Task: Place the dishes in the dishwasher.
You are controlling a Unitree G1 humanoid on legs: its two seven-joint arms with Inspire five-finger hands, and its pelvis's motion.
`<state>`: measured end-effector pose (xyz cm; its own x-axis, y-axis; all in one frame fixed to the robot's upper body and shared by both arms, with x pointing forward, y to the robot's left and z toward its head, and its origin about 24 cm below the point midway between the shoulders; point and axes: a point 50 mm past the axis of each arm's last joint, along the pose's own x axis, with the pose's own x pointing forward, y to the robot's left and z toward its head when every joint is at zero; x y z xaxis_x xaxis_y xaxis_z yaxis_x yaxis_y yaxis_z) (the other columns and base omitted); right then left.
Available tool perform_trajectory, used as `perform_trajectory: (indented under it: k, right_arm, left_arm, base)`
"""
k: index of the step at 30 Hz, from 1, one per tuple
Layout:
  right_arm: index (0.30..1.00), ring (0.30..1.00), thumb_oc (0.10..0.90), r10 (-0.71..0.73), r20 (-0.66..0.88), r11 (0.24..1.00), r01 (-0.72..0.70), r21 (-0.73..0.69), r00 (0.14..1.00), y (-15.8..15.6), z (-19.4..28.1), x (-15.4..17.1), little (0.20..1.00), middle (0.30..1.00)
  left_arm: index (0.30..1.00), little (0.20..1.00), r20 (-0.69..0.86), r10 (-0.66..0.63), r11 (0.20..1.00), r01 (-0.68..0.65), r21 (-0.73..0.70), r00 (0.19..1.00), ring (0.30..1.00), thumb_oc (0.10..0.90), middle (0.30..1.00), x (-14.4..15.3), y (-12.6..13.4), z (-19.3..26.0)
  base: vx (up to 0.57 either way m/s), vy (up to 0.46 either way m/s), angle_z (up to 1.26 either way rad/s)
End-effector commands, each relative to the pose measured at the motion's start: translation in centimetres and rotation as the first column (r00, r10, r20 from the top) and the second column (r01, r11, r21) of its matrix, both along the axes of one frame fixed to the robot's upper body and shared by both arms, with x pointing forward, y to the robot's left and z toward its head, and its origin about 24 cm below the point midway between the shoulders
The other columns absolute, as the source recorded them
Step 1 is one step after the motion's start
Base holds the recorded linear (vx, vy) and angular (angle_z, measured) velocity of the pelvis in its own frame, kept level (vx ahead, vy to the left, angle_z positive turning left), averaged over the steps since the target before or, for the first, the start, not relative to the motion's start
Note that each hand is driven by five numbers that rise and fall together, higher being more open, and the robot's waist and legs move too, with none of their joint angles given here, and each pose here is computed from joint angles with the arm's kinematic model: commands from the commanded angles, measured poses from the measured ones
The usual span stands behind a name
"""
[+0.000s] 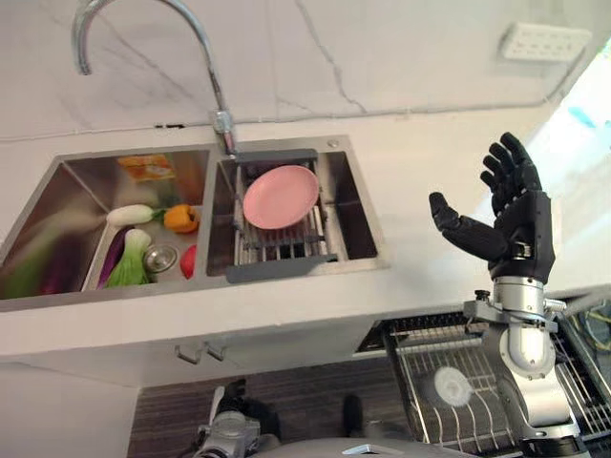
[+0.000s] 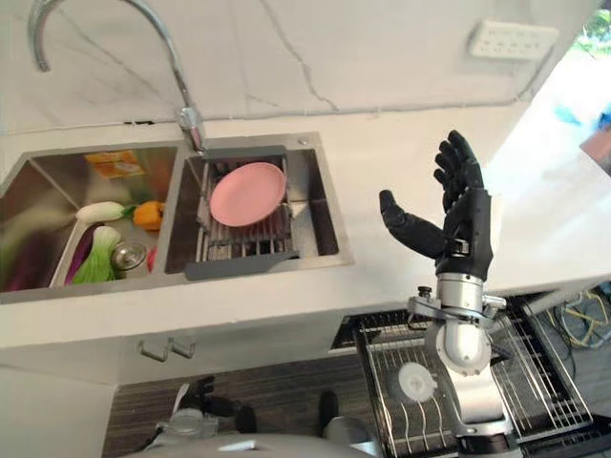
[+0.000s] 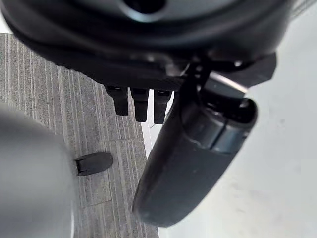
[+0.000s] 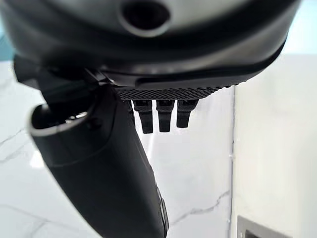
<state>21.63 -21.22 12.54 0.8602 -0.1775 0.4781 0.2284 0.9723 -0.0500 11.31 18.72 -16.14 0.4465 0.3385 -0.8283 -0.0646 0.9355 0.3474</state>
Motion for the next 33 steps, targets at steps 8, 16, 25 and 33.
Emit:
perform_trajectory:
  k: [8,16,25,33]
  right_arm:
    - [0.9,0.9,0.8,0.04,0.236,0.976,0.013,-0.219,0.971,1.3,5.0,1.0,0.9,0.9]
    - [0.9,0.9,0.8,0.147,0.175,0.716,0.017,-0.698,0.973,3.2,6.0,1.6,0.9,0.9]
    - [0.9,0.9,0.8,0.098,0.154,0.551,0.075,-0.831,0.983,5.1,4.6,4.1,0.9,0.9]
    - [0.9,0.9,0.8,-0.055,0.17,0.403,0.177,-0.898,0.984,4.4,3.1,6.4,0.9,0.9]
  left_arm:
    - [0.9,0.9,-0.054,-0.068,0.994,0.072,0.084,0.996,0.9,0.8,0.9,-1.2,2.3,0.0]
    - [0.9,0.9,-0.058,-0.124,0.987,0.129,0.097,0.991,0.9,0.8,0.9,-1.0,2.9,0.1]
    - [0.9,0.9,-0.061,-0.15,0.982,0.156,0.107,0.987,0.9,0.8,0.9,-0.9,2.7,0.1]
    - [0.9,0.9,-0.077,-0.177,0.977,0.185,0.109,0.981,0.9,0.8,0.9,-1.3,2.2,0.0]
  base:
    - [0.02,0.052,0.21]
    - [0.01,0.019,-0.06]
    - [0.0,-0.004,-0.03]
    - [0.01,-0.024,0.14]
